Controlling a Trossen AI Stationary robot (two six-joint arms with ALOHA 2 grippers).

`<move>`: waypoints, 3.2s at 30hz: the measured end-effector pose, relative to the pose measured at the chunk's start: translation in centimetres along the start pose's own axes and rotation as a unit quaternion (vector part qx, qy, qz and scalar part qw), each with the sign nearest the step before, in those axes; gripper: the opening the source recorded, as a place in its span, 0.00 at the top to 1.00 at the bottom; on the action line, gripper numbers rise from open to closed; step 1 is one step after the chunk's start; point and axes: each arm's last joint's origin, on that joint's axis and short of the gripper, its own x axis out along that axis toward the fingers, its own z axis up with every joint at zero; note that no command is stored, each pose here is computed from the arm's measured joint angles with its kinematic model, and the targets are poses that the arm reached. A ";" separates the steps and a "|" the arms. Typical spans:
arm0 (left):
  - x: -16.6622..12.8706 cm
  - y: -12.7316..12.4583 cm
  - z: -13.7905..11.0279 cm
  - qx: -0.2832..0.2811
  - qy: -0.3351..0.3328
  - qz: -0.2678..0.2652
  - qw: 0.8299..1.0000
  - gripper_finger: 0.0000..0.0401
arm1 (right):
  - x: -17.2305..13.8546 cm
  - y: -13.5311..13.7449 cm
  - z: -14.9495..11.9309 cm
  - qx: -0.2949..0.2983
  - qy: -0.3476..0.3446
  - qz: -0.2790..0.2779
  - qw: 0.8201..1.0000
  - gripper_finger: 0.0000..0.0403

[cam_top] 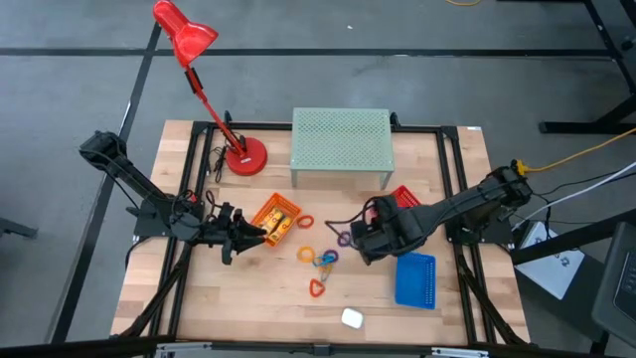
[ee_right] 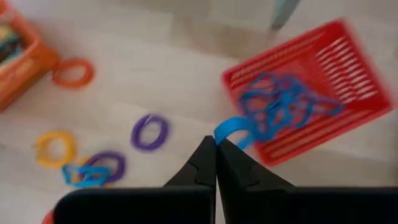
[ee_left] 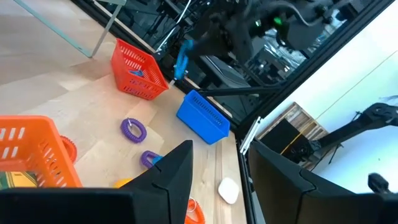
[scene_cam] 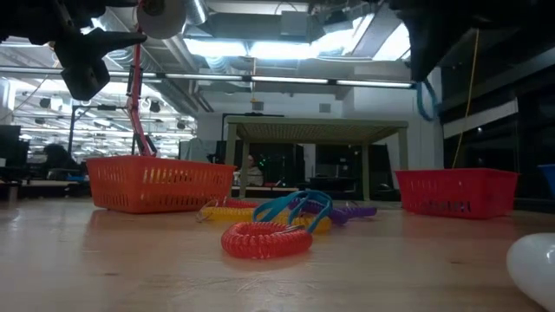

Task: Pick & Place Office Desk Supplies
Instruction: Put the blue rubber band into the red bin

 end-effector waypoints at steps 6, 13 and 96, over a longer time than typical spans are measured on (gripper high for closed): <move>0.0 0.0 0.0 -0.006 0.000 -0.001 1.000 0.62 | -2.3 -3.4 2.1 0.041 -0.059 0.044 0.996 1.00; 0.0 0.0 0.0 -0.006 0.000 -0.001 1.000 0.62 | -0.3 -10.0 2.1 0.124 -0.114 0.136 0.976 1.00; 0.0 0.4 -0.2 -0.051 -0.008 0.031 0.998 0.62 | 7.6 -14.4 -1.1 0.180 0.013 0.096 0.979 0.48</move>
